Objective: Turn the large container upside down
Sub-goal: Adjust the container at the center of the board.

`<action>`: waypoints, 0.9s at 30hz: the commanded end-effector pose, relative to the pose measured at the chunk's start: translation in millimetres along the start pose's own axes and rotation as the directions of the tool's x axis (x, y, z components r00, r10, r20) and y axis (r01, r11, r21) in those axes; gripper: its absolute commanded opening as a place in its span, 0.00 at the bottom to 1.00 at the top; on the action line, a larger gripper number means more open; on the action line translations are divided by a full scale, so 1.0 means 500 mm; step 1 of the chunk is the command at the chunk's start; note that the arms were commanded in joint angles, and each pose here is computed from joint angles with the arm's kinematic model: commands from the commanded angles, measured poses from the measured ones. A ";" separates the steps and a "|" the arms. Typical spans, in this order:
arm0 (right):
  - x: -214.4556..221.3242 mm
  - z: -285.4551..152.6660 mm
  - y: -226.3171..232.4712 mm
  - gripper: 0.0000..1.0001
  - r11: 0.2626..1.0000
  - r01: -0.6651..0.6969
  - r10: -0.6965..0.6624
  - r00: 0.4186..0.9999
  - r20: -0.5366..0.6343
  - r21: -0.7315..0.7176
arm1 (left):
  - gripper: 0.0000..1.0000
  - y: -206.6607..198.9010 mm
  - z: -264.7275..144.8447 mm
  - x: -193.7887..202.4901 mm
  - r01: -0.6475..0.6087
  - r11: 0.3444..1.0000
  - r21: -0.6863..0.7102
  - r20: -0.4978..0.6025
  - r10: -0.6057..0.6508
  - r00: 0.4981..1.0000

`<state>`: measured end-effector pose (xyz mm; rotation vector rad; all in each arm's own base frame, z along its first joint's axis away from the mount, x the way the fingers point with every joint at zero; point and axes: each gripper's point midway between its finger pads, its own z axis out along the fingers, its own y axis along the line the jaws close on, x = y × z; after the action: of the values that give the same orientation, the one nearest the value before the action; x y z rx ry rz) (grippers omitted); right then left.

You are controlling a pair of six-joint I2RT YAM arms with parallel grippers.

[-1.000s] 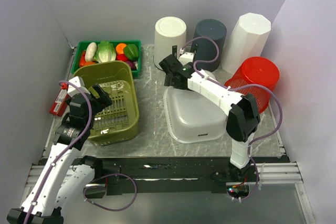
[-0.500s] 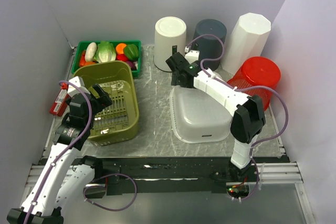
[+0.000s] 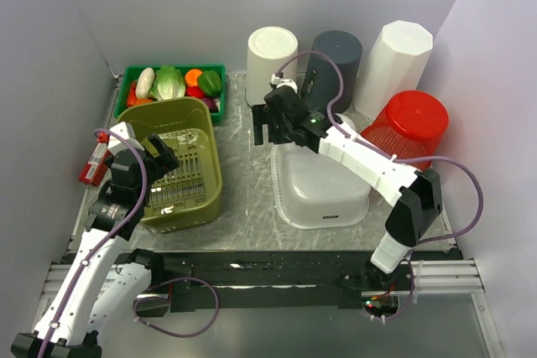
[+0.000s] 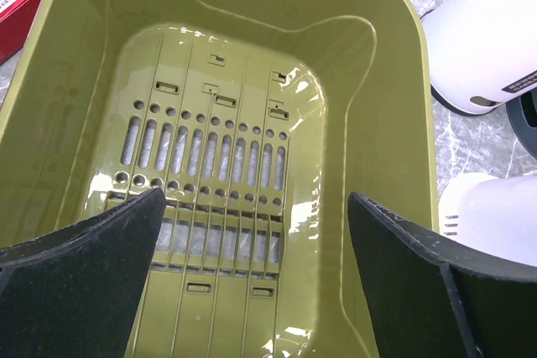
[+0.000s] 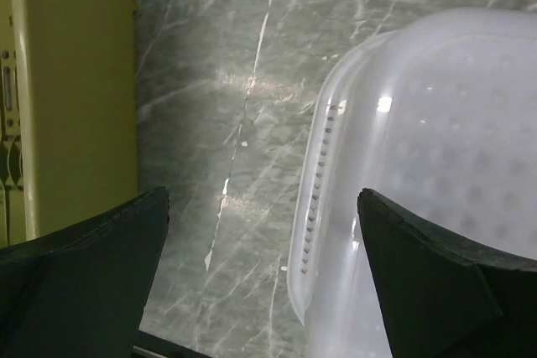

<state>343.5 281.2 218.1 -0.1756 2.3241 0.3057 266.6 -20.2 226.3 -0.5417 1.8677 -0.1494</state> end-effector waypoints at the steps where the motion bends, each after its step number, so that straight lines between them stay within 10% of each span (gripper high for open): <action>1: -0.015 0.013 0.030 1.00 0.998 0.028 -0.029 0.999 -0.023 -0.054 | 0.96 -0.013 -0.001 -0.017 0.003 1.000 0.023 0.022 -0.004 1.000; 27: 0.003 0.103 -0.021 1.00 0.987 0.102 -0.091 0.992 -0.087 0.127 | 0.96 -0.009 -0.003 -0.020 0.006 1.000 0.015 0.030 -0.006 1.000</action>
<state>372.3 292.1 160.9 -0.2477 2.4468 0.1113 266.6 -20.2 226.0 -0.5417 1.8687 -0.1488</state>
